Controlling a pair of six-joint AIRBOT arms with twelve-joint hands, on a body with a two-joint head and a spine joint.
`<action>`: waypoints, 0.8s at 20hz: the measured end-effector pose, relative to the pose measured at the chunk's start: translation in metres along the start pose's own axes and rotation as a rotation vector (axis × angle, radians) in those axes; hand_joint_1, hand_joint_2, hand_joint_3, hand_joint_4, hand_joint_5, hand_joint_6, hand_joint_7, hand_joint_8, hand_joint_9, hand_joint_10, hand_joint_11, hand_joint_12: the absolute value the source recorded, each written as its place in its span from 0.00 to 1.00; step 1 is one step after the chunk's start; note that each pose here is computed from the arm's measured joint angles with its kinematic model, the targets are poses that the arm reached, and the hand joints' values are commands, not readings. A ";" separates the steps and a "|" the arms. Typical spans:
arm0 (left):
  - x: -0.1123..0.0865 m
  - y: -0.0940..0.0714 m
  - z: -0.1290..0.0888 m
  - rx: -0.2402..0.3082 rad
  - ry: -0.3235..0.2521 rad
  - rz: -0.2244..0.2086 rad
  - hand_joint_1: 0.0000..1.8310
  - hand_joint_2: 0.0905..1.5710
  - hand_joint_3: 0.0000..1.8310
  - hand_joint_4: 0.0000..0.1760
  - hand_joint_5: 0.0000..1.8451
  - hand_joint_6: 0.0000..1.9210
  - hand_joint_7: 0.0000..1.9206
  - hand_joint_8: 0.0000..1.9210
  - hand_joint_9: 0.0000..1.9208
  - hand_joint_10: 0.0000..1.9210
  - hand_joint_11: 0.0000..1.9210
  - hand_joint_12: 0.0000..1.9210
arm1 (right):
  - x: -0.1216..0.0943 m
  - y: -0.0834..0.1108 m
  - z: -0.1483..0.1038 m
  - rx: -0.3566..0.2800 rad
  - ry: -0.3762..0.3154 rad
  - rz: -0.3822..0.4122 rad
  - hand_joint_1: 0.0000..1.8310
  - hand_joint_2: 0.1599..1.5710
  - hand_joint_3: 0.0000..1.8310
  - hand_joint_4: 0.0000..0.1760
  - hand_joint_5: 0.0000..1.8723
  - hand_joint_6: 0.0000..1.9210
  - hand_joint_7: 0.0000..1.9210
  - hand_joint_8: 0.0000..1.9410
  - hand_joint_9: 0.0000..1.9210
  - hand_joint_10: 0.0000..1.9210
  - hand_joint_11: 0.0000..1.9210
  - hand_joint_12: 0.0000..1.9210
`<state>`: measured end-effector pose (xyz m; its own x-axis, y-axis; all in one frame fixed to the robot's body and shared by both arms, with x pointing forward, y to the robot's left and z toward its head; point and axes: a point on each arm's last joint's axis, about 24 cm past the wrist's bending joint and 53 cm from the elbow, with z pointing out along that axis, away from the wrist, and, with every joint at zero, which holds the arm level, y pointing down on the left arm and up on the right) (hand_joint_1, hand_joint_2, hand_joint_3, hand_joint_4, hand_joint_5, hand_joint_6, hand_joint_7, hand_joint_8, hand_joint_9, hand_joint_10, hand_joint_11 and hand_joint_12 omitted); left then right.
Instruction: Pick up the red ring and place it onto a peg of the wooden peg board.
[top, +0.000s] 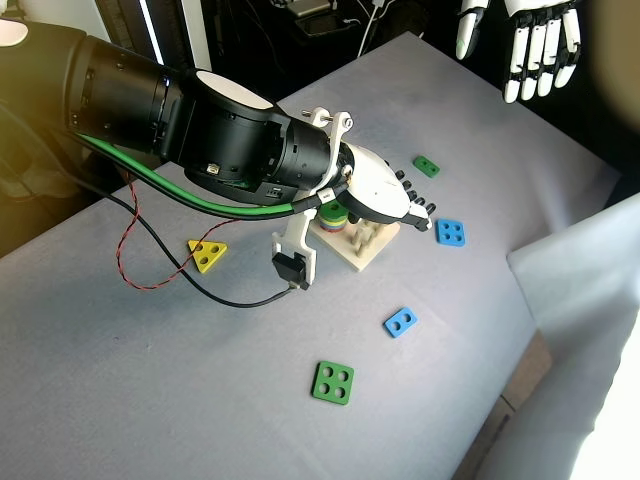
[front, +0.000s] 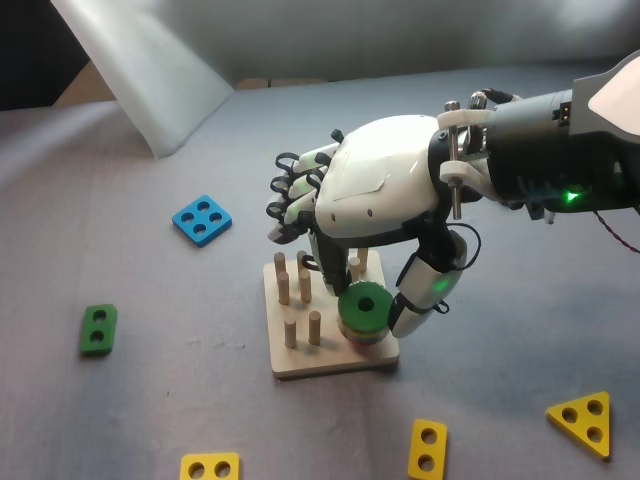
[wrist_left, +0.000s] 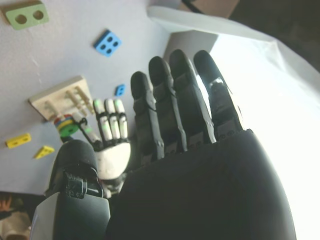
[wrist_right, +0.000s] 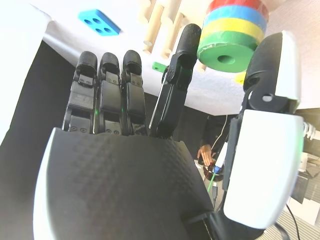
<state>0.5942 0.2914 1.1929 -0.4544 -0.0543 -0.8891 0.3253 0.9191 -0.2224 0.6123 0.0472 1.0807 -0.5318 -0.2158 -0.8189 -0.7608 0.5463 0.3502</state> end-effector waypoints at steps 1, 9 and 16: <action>0.000 0.000 0.000 0.000 0.000 0.000 0.00 0.80 0.00 0.00 0.28 0.00 0.26 0.00 0.21 0.00 0.00 0.42 | -0.001 0.001 0.000 -0.002 -0.001 -0.002 0.53 0.49 0.00 0.16 0.59 0.05 0.14 0.00 0.05 0.00 0.00 0.00; 0.000 0.000 0.000 0.000 0.000 0.000 0.00 0.80 0.00 0.00 0.28 0.00 0.26 0.00 0.21 0.00 0.00 0.41 | -0.009 0.002 -0.001 -0.003 -0.017 -0.020 0.41 0.43 0.00 0.56 0.49 0.00 0.14 0.00 0.05 0.00 0.00 0.00; 0.000 0.000 0.000 0.000 0.000 0.000 0.00 0.80 0.00 0.00 0.28 0.00 0.26 0.00 0.21 0.00 0.00 0.41 | -0.023 0.007 -0.003 -0.012 -0.037 -0.041 0.16 0.45 0.00 0.94 0.05 0.00 0.00 0.00 0.00 0.00 0.00 0.00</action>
<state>0.5942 0.2914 1.1929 -0.4543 -0.0540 -0.8892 0.3258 0.9190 -0.2222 0.6185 0.0537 1.1030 -0.4867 -0.2077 -0.8485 -0.7859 0.5282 0.3215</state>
